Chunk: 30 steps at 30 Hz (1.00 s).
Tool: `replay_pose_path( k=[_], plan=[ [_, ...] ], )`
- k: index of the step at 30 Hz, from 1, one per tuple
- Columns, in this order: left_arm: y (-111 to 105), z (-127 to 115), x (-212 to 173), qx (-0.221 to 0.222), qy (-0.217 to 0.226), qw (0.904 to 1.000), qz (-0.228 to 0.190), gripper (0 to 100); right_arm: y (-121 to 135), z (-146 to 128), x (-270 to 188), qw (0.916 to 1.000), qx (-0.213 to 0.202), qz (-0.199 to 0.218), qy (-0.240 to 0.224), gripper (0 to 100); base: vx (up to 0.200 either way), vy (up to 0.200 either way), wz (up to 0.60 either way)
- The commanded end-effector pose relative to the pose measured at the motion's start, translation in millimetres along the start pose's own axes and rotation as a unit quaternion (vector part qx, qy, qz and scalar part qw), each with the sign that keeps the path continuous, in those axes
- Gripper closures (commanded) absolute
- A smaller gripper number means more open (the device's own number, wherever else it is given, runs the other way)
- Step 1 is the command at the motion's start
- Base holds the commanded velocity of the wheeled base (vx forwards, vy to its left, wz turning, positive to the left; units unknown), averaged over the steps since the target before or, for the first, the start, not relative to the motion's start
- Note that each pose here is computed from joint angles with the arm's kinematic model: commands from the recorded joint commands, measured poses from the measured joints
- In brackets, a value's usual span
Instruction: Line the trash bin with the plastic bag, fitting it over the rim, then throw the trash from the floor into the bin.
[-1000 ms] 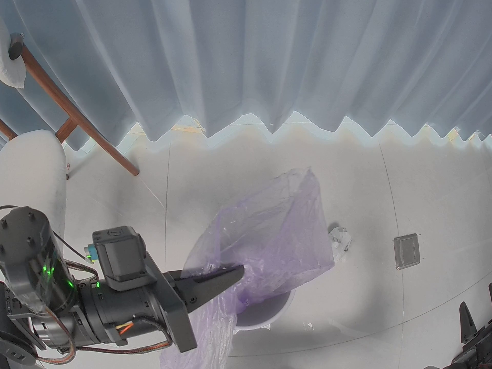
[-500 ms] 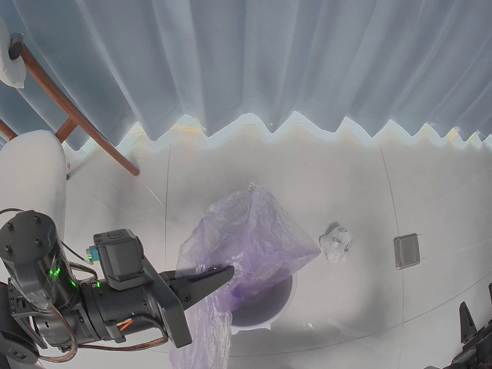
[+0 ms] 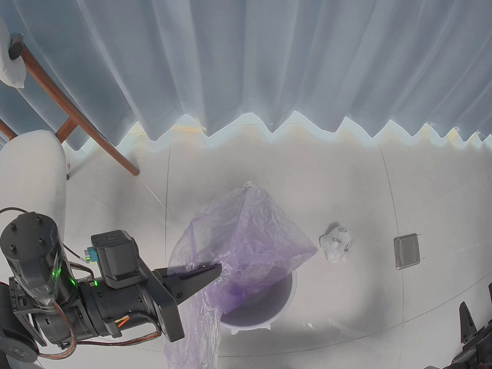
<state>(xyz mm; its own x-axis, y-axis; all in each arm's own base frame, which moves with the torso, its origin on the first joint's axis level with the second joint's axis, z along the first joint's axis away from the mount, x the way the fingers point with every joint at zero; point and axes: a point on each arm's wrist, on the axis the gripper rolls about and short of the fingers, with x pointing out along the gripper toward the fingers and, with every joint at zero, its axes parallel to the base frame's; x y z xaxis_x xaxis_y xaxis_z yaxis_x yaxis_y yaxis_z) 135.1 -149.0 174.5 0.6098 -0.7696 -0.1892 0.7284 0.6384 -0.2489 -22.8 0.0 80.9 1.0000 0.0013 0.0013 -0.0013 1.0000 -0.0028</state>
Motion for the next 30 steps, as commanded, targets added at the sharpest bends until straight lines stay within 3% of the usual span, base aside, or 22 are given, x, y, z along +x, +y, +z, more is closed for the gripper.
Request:
replay_pose_path(
  k=[1,15,30],
  plan=[
    [0.5,-0.2,-0.2,0.000,0.000,1.0000,0.001,100,0.0,-4.8,-0.2,1.0000,0.000,0.000,-0.001,0,0.000,0.000,0.00],
    [1.6,-2.9,4.0,-0.005,0.010,0.9999,0.000,100,0.0,-4.8,-0.2,1.0000,0.000,0.000,-0.001,0,0.000,0.000,0.00],
    [24.9,-14.7,25.0,-0.016,0.015,0.9989,0.041,100,0.0,-4.8,-0.2,1.0000,0.000,0.000,-0.001,0,0.000,0.000,0.00]
  ],
)
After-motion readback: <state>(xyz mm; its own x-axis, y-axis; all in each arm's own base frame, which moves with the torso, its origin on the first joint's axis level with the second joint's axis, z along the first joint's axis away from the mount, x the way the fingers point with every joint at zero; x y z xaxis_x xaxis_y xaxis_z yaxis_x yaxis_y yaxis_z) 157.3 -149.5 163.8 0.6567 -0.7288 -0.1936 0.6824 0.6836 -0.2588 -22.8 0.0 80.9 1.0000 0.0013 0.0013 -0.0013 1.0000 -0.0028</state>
